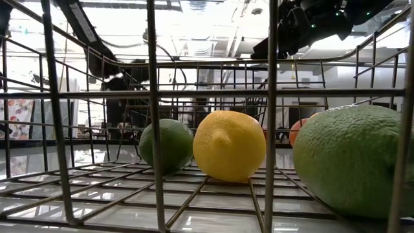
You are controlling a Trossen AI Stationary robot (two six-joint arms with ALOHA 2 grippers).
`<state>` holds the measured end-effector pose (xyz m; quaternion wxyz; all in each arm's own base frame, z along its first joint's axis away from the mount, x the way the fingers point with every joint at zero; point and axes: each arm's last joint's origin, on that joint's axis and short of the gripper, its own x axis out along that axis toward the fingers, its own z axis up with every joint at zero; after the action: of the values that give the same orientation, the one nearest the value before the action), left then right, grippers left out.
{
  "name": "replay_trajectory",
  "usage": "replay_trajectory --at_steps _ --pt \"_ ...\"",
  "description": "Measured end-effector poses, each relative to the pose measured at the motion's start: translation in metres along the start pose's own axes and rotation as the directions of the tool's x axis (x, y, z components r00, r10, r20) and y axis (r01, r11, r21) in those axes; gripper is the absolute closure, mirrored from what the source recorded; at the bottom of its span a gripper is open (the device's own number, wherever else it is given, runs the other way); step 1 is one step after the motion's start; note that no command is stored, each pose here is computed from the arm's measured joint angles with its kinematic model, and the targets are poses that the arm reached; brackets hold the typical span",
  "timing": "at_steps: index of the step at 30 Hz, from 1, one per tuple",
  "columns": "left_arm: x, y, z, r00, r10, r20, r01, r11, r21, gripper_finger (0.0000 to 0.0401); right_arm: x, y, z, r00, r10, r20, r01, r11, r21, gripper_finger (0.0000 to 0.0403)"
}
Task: Sort produce into baskets
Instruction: Put the white garlic into the black wire basket, then put the red chili pepper into the black wire basket
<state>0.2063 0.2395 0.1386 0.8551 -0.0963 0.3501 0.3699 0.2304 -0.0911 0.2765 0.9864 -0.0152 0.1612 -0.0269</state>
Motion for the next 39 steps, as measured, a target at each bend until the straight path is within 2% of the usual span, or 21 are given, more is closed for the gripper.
replay_trajectory --at_steps 3,8,10,12,14,16,18,19,21,24,29,33,39 --pt "-0.023 0.001 0.014 0.998 -0.005 0.059 0.004 1.000 0.013 0.0258 0.000 0.000 0.000 1.000 0.000 -0.004 0.000 1.000 0.001 0.0148" --pt "-0.067 -0.007 0.036 0.981 -0.071 0.182 0.065 0.997 0.043 0.0256 0.000 0.000 0.000 1.000 0.000 -0.003 0.000 1.000 -0.003 0.0148" --pt "-0.084 -0.012 0.043 0.967 -0.110 0.229 0.098 0.993 0.064 0.0256 0.000 0.000 0.000 1.000 0.000 -0.003 0.000 1.000 -0.004 0.0148" --pt "-0.100 -0.019 0.048 0.942 -0.197 0.272 0.175 0.979 0.100 0.0256 0.000 0.000 0.000 1.000 0.000 -0.003 0.000 1.000 -0.004 0.0148" --pt "-0.115 -0.030 0.052 0.883 -0.351 0.311 0.312 0.935 0.168 0.0256 0.000 0.000 0.000 1.000 0.000 -0.003 0.000 1.000 -0.006 0.0148" --pt "-0.125 -0.044 0.054 0.801 -0.511 0.311 0.457 0.858 0.234 0.0256 0.000 0.000 0.000 1.000 0.000 -0.003 0.000 1.000 -0.007 0.0148" --pt "-0.130 -0.059 0.053 0.734 -0.618 0.282 0.557 0.785 0.271 0.0255 0.000 0.000 0.000 1.000 -0.001 -0.001 0.001 1.000 -0.008 0.0148" --pt "-0.131 -0.066 0.052 0.719 -0.643 0.263 0.582 0.764 0.277 0.0255 0.000 0.000 0.000 1.000 -0.001 0.001 0.001 1.000 -0.009 0.0148" --pt "-0.132 -0.079 0.048 0.726 -0.649 0.225 0.590 0.757 0.282 0.0252 0.000 0.000 0.000 1.000 -0.002 0.005 0.002 1.000 -0.013 0.0148" --pt "-0.129 -0.094 0.040 0.781 -0.605 0.156 0.556 0.787 0.265 0.0233 0.000 0.000 0.001 1.000 -0.002 0.005 0.002 1.000 -0.013 0.0148" --pt "-0.129 -0.098 0.031 0.826 -0.559 0.081 0.526 0.814 0.246 0.0163 0.000 0.000 0.000 1.000 -0.001 0.004 0.001 1.000 -0.010 0.0148" --pt "-0.131 -0.098 0.031 0.828 -0.554 0.083 0.523 0.818 0.239 0.0115 0.000 0.000 0.000 1.000 -0.001 0.001 0.001 1.000 -0.008 0.0148" --pt "-0.136 -0.092 0.031 0.882 -0.461 0.100 0.418 0.862 0.287 0.0105 0.000 0.000 -0.001 1.000 0.001 -0.011 -0.001 1.000 0.003 0.0148"
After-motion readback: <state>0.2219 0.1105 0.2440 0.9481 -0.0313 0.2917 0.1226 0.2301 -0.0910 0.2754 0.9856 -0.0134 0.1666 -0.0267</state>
